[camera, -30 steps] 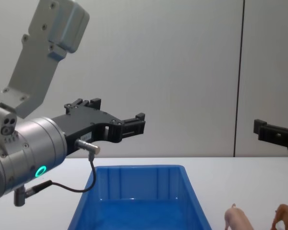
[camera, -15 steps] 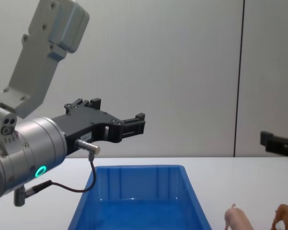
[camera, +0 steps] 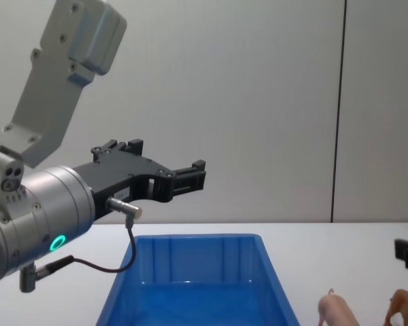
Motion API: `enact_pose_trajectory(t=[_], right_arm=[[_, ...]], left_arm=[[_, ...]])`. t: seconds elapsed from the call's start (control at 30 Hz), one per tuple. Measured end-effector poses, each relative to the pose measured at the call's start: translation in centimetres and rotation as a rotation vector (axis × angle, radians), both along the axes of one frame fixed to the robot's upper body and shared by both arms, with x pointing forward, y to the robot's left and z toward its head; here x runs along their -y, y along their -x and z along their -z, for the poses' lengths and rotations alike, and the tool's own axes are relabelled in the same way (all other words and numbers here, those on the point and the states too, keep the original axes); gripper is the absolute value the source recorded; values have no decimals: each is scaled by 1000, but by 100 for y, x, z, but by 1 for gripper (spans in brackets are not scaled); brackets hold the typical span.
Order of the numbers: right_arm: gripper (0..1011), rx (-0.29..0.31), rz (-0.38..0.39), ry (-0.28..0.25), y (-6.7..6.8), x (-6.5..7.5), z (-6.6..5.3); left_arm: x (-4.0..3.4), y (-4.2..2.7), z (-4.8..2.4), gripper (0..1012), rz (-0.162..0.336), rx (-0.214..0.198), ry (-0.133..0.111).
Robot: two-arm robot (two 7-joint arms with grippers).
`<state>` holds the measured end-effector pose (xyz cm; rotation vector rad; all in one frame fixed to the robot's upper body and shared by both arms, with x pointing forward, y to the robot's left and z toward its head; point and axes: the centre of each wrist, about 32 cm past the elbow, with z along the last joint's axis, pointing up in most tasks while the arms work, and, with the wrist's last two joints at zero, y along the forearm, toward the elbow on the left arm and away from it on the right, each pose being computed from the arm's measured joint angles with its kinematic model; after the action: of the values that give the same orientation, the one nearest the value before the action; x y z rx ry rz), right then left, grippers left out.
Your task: Pick up the two dolls from the table and place them into the box.
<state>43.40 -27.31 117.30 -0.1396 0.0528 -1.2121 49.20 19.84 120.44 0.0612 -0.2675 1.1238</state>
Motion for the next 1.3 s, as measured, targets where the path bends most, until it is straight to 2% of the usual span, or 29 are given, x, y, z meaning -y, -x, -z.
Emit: enact_pose_trajectory(t=[0.3, 0.73, 0.87, 0.93, 0.97, 1.07, 1.17, 1.3], right_arm=[[1001, -67, -8, 17, 43, 72, 72], [1001, -152, -23, 22, 31, 73, 204], [941, -170, -27, 19, 19, 63, 236], [863, -179, -28, 17, 8, 55, 252], [863, -182, -29, 15, 3, 51, 258], [759, -193, -30, 13, -12, 41, 278], [704, -199, -29, 11, -23, 34, 291], [560, -206, -28, 10, -41, 20, 309]], left_arm=[[0, 0, 0, 1001, 0, 0, 0], [0, 0, 0, 1001, 0, 0, 0], [0, 0, 0, 1001, 0, 0, 0], [0, 0, 0, 1001, 0, 0, 0], [0, 0, 0, 1001, 0, 0, 0], [0, 0, 0, 1001, 0, 0, 0], [0, 0, 0, 1001, 0, 0, 0], [0, 0, 0, 1001, 0, 0, 0]])
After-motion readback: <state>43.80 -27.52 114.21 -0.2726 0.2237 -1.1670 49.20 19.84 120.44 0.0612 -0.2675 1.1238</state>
